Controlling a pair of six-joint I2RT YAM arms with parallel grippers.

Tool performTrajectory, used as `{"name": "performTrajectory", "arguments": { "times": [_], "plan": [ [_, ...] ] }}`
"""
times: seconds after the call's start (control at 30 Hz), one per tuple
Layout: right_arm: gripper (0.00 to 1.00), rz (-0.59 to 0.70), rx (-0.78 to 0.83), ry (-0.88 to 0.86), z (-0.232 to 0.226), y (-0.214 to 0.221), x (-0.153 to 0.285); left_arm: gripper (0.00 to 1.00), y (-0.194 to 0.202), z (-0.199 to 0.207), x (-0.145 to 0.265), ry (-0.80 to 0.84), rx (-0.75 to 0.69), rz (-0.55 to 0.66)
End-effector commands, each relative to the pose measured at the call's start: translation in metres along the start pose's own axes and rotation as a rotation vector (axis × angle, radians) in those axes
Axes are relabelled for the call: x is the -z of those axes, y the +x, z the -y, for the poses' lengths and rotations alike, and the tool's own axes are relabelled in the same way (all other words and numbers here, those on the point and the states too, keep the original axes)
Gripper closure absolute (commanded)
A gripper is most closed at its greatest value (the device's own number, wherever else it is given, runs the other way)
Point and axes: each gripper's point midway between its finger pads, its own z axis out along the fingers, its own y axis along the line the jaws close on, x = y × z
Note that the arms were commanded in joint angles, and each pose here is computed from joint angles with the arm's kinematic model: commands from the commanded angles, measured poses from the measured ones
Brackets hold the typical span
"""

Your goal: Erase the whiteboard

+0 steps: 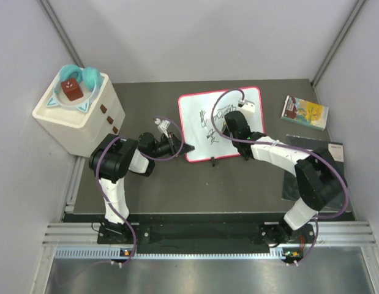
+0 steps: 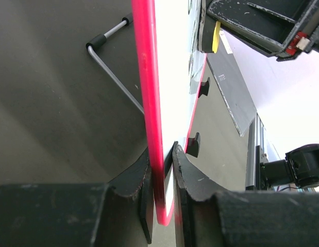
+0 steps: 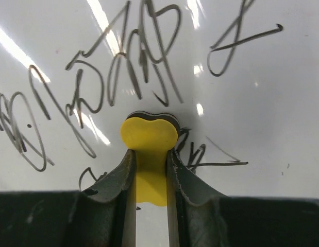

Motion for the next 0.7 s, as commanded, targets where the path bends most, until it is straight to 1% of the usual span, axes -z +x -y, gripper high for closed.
{"name": "performTrajectory", "arguments": {
  "times": [0.0, 0.2, 0.37, 0.53, 0.6, 0.63, 0.67],
  "plan": [
    [1.00, -0.139, -0.006, 0.204, 0.083, 0.050, -0.006, 1.00, 0.002, 0.005, 0.001, 0.028, -0.108, 0.001],
    [1.00, -0.155, -0.083, 0.311, 0.122, 0.075, 0.000, 1.00, 0.006, 0.003, 0.005, 0.017, -0.106, -0.003],
    [1.00, -0.143, -0.079, 0.325, 0.123, 0.074, -0.003, 1.00, 0.008, 0.002, 0.006, 0.016, -0.097, -0.005],
    [1.00, -0.174, -0.067, 0.419, 0.138, 0.084, -0.005, 1.00, 0.007, 0.001, 0.006, 0.016, -0.098, -0.003],
    [1.00, -0.189, -0.070, 0.459, 0.144, 0.089, 0.001, 1.00, 0.007, 0.001, 0.007, 0.017, -0.097, -0.001],
    [1.00, -0.168, -0.079, 0.503, 0.150, 0.085, 0.005, 1.00, 0.007, 0.002, 0.007, 0.020, -0.098, -0.001],
    [1.00, -0.156, -0.087, 0.511, 0.152, 0.082, 0.005, 1.00, 0.006, 0.002, 0.007, 0.022, -0.097, 0.002]
  ]
}}
